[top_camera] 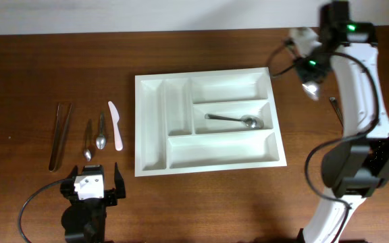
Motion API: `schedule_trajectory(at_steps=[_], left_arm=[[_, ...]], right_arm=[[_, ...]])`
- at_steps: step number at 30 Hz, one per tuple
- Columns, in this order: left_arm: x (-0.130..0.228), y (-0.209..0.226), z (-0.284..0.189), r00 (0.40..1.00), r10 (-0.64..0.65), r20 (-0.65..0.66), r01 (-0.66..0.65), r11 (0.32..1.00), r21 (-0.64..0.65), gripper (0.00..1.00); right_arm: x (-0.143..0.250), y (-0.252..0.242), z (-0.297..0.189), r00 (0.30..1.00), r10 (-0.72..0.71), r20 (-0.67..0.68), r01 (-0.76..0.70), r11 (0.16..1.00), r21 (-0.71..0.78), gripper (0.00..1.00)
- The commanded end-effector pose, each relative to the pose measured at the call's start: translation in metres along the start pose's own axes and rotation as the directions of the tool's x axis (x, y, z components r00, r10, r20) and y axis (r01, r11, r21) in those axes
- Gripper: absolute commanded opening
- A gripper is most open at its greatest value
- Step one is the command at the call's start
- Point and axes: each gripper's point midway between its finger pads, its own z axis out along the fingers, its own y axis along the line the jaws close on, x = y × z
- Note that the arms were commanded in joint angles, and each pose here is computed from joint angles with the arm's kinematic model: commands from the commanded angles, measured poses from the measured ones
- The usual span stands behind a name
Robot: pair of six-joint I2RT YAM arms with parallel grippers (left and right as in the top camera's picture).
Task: Pack container
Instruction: 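Grasp the spoon and place it in the middle compartment beside the first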
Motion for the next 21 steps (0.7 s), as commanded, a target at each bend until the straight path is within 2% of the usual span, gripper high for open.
schedule_trajectory(at_steps=[1, 4, 6, 8, 11, 21], left_arm=[[0.002, 0.0, 0.001, 1.0, 0.018, 0.0, -0.018, 1.0, -0.004, 0.99], [0.002, 0.0, 0.001, 1.0, 0.018, 0.0, -0.018, 1.0, -0.004, 0.99], [0.002, 0.0, 0.001, 1.0, 0.017, 0.0, -0.017, 1.0, -0.004, 0.99], [0.002, 0.0, 0.001, 1.0, 0.018, 0.0, -0.018, 1.0, -0.004, 0.99], [0.002, 0.0, 0.001, 1.0, 0.018, 0.0, -0.018, 1.0, -0.004, 0.99], [0.002, 0.0, 0.001, 1.0, 0.018, 0.0, -0.018, 1.0, -0.004, 0.99]], right_arm=[[-0.034, 0.063, -0.024, 0.933, -0.349, 0.092, 0.355, 0.933, -0.058, 0.04], [-0.038, 0.112, -0.024, 0.833, -0.534, 0.146, 0.552, 0.822, -0.141, 0.04], [-0.038, 0.149, -0.021, 0.74, -0.648, 0.18, 0.673, 0.713, -0.199, 0.04], [-0.034, 0.162, -0.017, 0.705, -0.687, 0.177, 0.708, 0.669, -0.225, 0.04], [-0.028, 0.171, -0.011, 0.678, -0.716, 0.167, 0.731, 0.631, -0.261, 0.04], [-0.008, 0.189, 0.036, 0.679, -0.719, 0.152, 0.709, 0.588, -0.389, 0.04]])
